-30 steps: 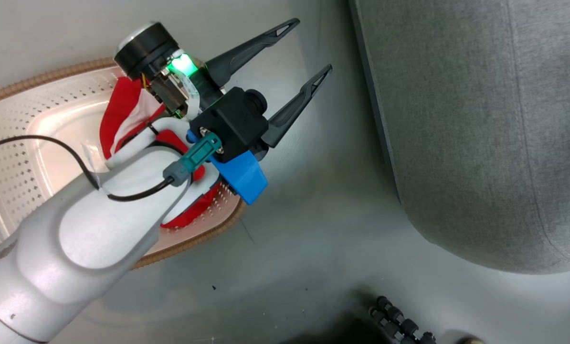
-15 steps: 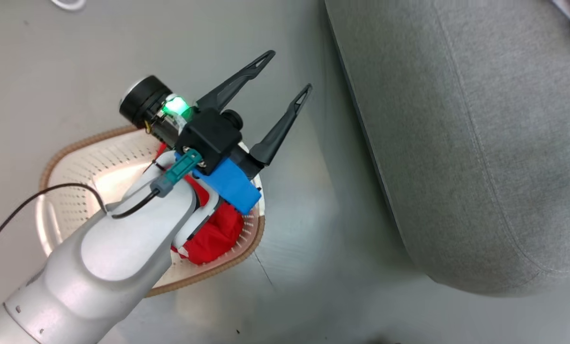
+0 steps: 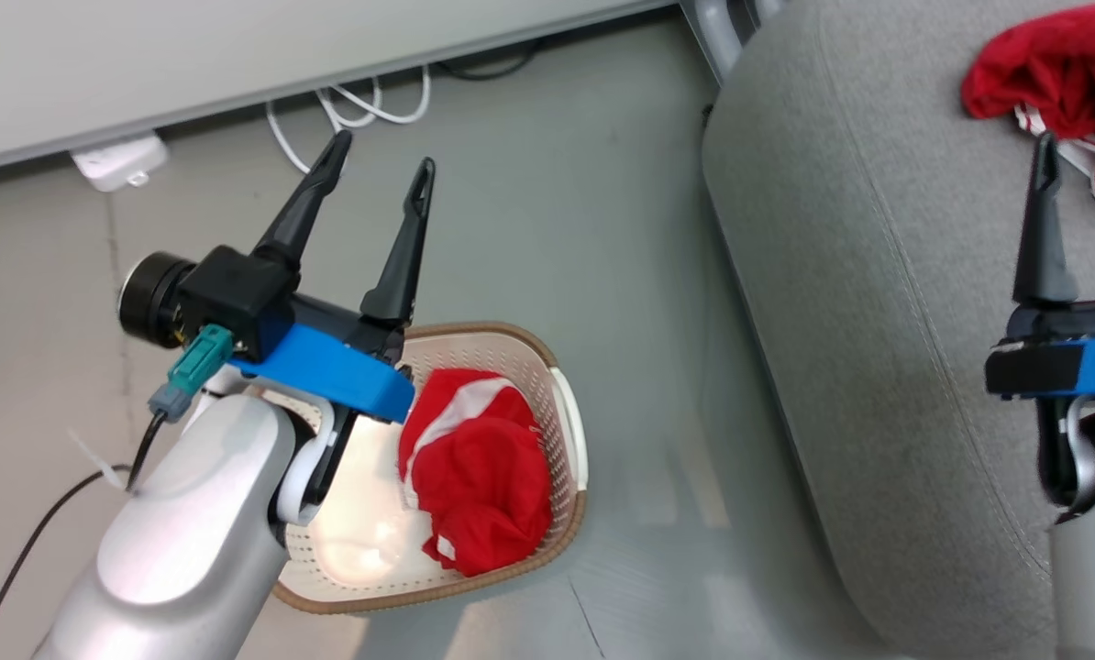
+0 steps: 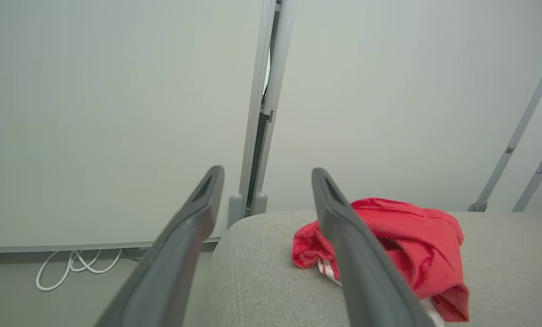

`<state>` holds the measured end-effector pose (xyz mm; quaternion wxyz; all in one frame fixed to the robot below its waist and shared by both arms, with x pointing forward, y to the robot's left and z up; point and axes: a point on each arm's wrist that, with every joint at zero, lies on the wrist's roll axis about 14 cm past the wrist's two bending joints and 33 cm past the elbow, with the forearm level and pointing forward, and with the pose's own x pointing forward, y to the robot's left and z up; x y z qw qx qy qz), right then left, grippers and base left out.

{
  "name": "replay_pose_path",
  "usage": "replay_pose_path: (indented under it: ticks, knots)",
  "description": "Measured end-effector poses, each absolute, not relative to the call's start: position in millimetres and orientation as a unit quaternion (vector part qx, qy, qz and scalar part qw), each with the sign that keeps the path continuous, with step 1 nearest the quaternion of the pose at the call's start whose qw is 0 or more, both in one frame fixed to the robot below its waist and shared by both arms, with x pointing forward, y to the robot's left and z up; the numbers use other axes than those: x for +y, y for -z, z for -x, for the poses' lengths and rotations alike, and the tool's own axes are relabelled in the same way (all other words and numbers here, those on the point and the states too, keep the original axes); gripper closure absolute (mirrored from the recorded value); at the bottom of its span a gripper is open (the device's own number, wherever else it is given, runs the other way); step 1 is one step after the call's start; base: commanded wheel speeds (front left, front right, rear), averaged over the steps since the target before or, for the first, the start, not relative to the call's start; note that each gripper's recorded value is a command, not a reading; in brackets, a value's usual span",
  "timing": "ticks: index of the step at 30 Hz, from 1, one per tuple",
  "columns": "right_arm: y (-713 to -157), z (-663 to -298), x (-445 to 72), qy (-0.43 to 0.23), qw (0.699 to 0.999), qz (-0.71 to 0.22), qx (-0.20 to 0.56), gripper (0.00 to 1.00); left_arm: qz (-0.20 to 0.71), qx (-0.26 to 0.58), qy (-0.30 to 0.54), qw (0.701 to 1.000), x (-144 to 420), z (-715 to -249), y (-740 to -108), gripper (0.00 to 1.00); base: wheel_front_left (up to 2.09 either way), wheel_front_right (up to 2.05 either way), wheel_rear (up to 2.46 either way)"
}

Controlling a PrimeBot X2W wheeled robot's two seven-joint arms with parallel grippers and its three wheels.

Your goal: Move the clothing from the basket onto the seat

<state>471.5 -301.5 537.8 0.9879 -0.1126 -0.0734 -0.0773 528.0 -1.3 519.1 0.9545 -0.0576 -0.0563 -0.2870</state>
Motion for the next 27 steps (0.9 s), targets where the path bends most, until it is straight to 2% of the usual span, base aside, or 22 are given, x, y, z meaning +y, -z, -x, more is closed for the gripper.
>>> replay_pose_path:
  ticks: [14, 27]
  knots:
    - [-567.2, -456.3, -189.7, -0.047, 0.989, 0.051, -0.129, 0.00, 0.064, -0.100, 0.129, 0.985, 108.5, -479.0, -560.6, 0.00, 0.00, 0.00, 0.00]
    - [-548.3, -412.4, -150.5, -0.089, 0.991, 0.014, -0.102, 0.00, 0.062, -0.101, 0.061, 0.991, 159.0, -417.1, -555.6, 0.00, 0.00, 0.00, 0.00]
